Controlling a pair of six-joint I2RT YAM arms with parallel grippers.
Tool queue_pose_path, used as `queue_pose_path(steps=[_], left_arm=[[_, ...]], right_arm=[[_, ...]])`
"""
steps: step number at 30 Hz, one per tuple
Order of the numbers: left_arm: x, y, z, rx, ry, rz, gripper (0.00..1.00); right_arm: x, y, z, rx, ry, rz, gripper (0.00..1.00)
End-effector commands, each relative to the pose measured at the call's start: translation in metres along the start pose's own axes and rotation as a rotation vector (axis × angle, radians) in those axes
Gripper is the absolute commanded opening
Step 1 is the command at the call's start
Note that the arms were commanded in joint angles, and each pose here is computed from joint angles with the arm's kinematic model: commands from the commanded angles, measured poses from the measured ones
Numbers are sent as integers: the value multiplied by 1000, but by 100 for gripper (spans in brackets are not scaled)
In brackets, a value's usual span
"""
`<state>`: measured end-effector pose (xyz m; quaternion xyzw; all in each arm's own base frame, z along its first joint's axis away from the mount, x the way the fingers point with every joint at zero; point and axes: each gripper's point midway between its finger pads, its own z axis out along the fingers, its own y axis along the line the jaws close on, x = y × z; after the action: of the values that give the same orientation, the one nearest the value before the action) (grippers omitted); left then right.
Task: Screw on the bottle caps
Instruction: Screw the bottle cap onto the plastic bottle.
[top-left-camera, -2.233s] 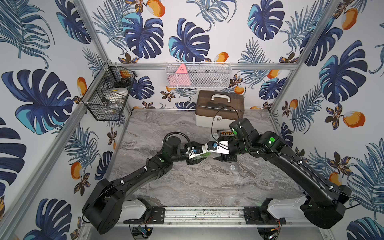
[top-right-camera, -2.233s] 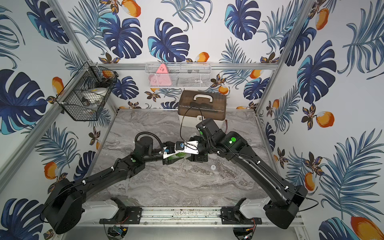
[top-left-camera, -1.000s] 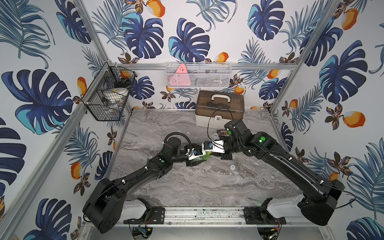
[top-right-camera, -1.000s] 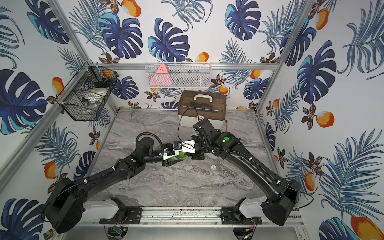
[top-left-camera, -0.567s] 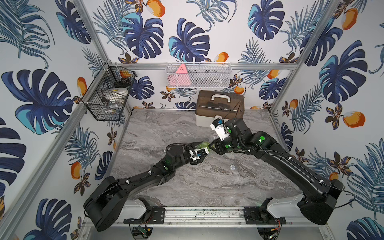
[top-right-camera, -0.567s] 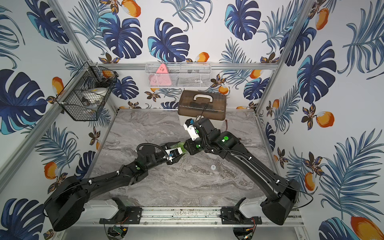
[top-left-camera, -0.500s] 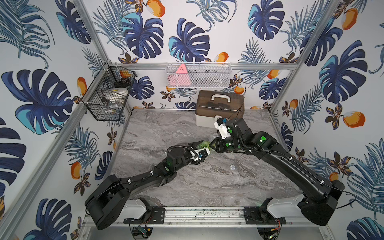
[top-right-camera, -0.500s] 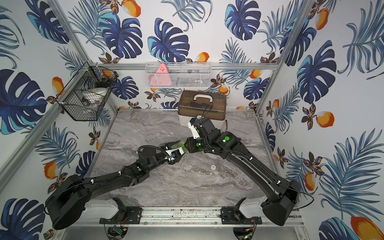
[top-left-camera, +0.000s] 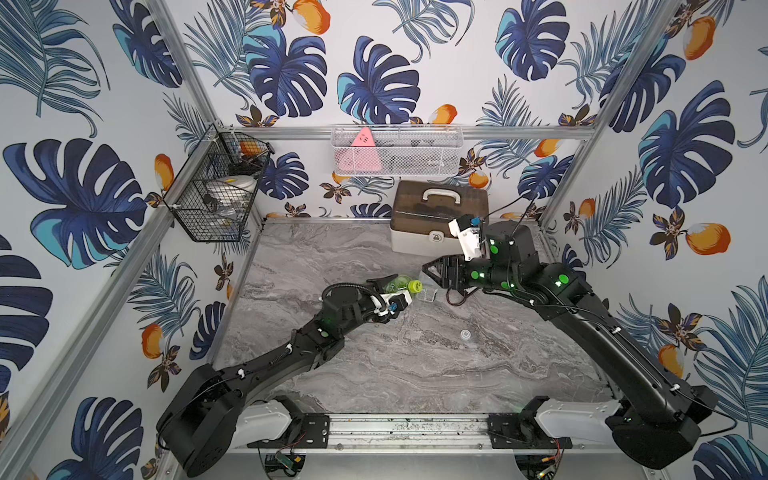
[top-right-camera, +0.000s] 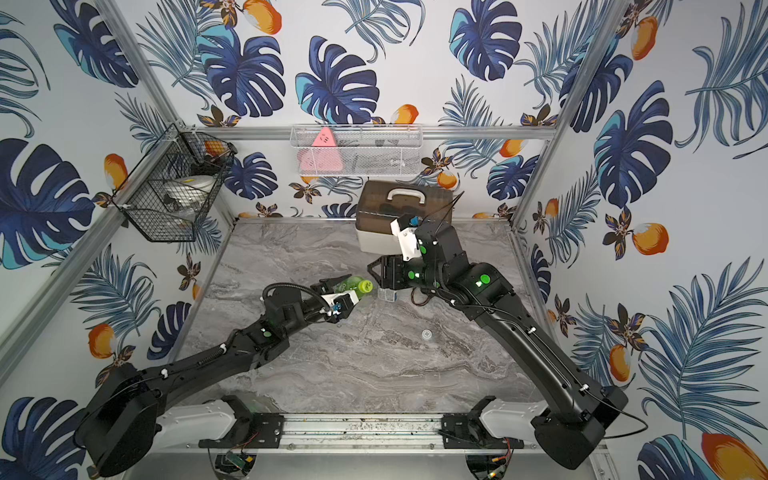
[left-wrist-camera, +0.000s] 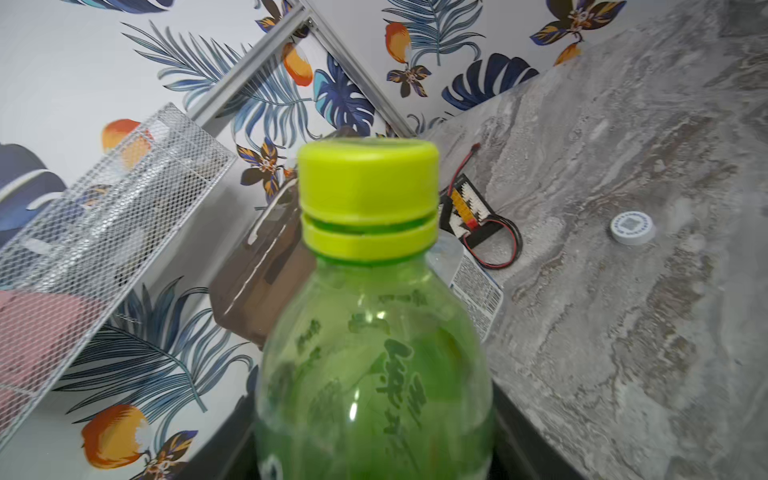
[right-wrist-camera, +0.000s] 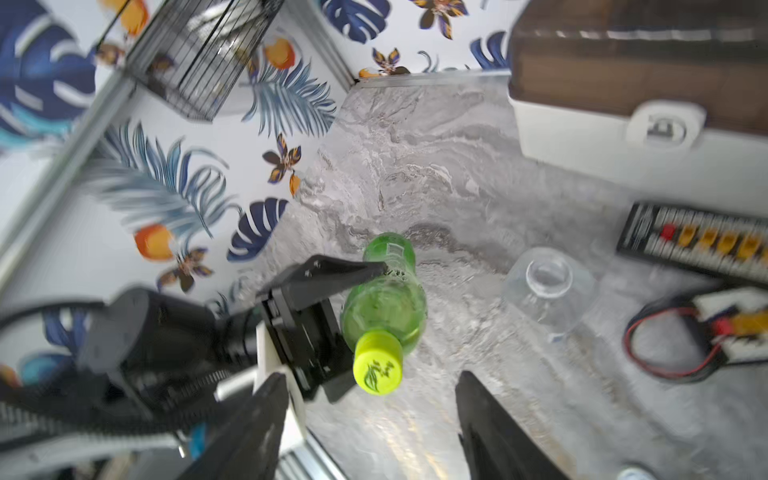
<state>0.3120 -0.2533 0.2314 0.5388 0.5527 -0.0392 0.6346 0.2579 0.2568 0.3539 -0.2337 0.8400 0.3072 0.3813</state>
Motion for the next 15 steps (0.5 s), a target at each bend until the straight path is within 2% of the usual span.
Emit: queue_pose_path(steps=[1, 4, 8, 15], left_arm=[[4, -43, -11, 285, -5, -70, 64], [-2, -49, -12, 364, -17, -81, 64], [-10, -50, -11, 397, -52, -97, 64], [-18, -50, -11, 413, -95, -120, 64]], right_arm=[[35, 14, -10, -128, 115, -582, 67], [57, 15, -11, -198, 181, -827, 67], [69, 17, -10, -256, 200, -1056, 67], [69, 21, 9, -236, 201, -1279, 61]])
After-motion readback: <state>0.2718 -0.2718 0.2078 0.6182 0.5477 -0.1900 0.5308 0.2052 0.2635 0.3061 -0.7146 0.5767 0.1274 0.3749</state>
